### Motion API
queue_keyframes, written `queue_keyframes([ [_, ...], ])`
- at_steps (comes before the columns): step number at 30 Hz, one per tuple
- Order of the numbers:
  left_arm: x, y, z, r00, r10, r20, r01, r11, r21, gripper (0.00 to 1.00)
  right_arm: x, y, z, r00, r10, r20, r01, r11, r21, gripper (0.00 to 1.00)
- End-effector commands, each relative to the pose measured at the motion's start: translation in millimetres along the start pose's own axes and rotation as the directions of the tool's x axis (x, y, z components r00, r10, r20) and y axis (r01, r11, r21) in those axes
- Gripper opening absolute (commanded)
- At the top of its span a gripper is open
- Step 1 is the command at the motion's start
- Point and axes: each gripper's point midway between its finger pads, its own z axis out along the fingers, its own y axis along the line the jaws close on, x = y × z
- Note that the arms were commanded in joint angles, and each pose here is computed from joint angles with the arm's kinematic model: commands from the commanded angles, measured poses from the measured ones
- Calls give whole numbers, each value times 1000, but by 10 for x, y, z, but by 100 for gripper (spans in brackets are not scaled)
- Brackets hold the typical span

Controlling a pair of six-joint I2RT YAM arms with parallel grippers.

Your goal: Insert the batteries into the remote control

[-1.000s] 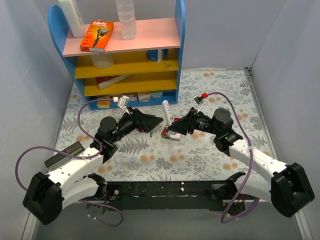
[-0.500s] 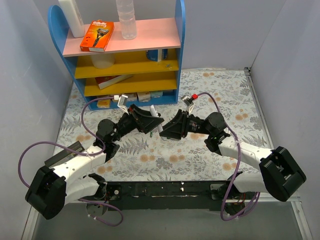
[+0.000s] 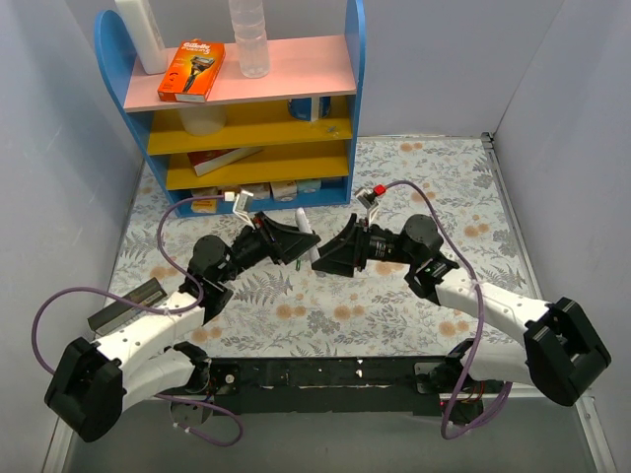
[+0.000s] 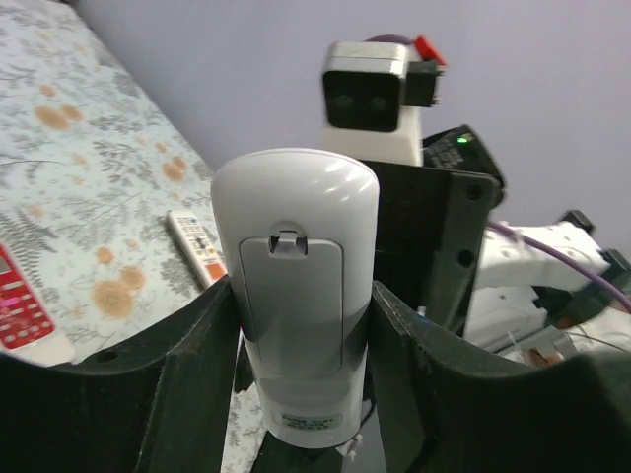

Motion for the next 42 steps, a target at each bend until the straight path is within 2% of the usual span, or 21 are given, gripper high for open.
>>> queue_keyframes([
  [1,-122,252,-26,988,151,-13,-151,971,-183,3,-209,-76,-16,994,-106,-9,106,981,162,85],
  [2,-28,415,-82,987,147,-70,-161,954,-254,2,-130,-188,-66,994,-95,-52,104,969,226,86],
  [4,-74,523,-106,964,240,-117,-264,915,-305,0,-316,-168,-76,990,-134,-35,138,948,286,87],
  [5,-23,609,-158,958,241,-155,-281,898,-337,0,-365,-171,-84,988,-150,-37,154,939,307,87],
  [8,30,730,-237,920,310,-240,-382,849,-366,0,-555,-216,-112,986,-165,-22,159,900,406,87],
  [12,166,734,-254,860,380,-340,-487,808,-332,0,-692,-440,-143,991,-129,-14,116,830,545,87],
  [17,289,737,-269,810,409,-420,-549,780,-300,0,-737,-489,38,998,-62,-29,68,826,559,87],
  [19,337,743,-261,795,416,-441,-564,774,-288,0,-620,-609,94,998,-2,-55,34,808,588,86],
  [30,368,844,-247,777,413,-476,-588,747,-311,0,-184,-743,389,980,151,-133,-42,800,599,77],
  [33,387,854,-247,773,411,-484,-589,748,-306,0,-125,-740,415,977,164,-137,-53,806,589,67],
  [34,397,849,-248,772,409,-487,-588,751,-301,0,-108,-743,414,977,165,-138,-55,809,586,56],
  [36,408,831,-250,775,407,-485,-582,757,-295,2,-146,-715,417,980,152,-130,-50,815,577,42],
  [37,440,837,-271,776,399,-488,-576,763,-293,9,-165,-711,416,982,143,-127,-45,817,574,28],
  [39,463,821,-290,787,387,-481,-561,774,-294,21,-202,-678,412,984,129,-124,-36,820,571,17],
  [40,484,819,-323,792,381,-477,-553,778,-297,31,-212,-672,408,985,123,-124,-31,823,568,9],
  [41,487,802,-332,798,377,-471,-545,784,-297,43,-213,-670,397,985,123,-125,-31,824,566,5],
  [42,505,799,-354,806,364,-467,-533,790,-303,49,-235,-664,378,986,117,-121,-29,825,564,2],
])
